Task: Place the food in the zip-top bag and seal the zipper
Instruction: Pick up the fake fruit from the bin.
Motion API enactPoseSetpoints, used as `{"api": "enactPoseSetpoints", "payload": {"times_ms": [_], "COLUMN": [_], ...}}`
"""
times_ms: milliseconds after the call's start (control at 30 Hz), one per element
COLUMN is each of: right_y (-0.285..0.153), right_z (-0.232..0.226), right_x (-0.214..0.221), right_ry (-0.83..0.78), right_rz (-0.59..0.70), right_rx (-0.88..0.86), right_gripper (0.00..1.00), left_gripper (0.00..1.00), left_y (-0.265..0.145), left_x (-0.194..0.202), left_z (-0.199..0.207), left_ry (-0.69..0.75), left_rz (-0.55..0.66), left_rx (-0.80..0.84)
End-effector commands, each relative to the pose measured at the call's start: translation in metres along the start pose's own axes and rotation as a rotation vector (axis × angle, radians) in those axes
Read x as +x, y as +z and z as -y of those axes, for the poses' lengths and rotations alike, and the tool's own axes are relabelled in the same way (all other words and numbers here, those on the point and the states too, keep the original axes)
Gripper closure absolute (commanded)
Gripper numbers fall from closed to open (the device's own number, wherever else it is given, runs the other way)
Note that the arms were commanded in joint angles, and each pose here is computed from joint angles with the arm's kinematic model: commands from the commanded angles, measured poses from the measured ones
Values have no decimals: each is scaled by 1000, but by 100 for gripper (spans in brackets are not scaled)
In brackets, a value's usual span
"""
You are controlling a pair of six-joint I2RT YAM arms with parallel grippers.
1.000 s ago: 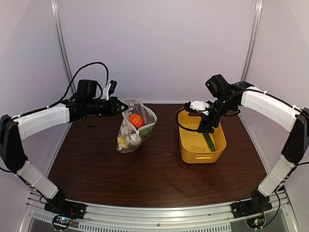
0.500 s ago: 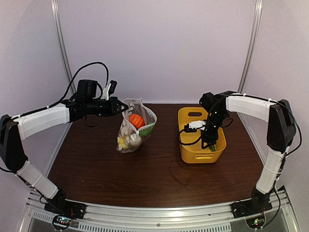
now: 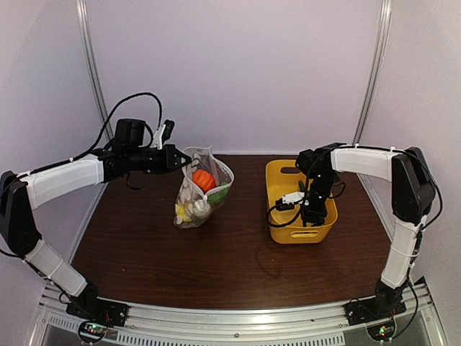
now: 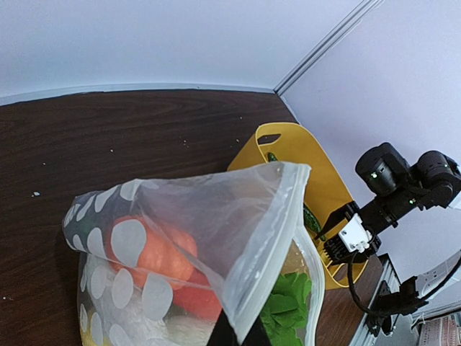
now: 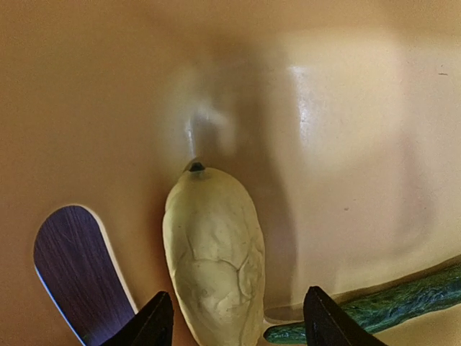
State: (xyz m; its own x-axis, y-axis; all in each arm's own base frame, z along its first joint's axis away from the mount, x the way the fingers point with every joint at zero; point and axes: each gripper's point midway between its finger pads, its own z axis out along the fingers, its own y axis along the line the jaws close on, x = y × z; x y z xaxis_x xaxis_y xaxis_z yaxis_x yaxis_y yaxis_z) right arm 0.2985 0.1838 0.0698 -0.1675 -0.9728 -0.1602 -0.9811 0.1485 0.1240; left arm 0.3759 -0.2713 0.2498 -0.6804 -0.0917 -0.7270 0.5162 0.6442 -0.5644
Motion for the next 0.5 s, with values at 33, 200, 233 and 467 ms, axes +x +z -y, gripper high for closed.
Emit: {"api": "enactPoseSetpoints", "payload": {"times_ms": [33,200,233,467], "right_y": [14,23,26,36], "right_z": [-10,-8,-7,-7], "right_x": [8,9,9,12], "right_ry": [-2,6,9,16], "right_rz": [-21,-24,-25,-39], "right_rx": [-64,-67,-70,-87], "right_gripper": [37,38,39,42], "left_gripper": [100,100,100,100], "left_y": [1,1,1,2], "left_x": [-11,-10,-10,-10], "left_z": [1,1,0,0], "left_ry": [29,28,27,27], "left_rz": [38,37,37,36], "left_rx": [23,21,19,20]}}
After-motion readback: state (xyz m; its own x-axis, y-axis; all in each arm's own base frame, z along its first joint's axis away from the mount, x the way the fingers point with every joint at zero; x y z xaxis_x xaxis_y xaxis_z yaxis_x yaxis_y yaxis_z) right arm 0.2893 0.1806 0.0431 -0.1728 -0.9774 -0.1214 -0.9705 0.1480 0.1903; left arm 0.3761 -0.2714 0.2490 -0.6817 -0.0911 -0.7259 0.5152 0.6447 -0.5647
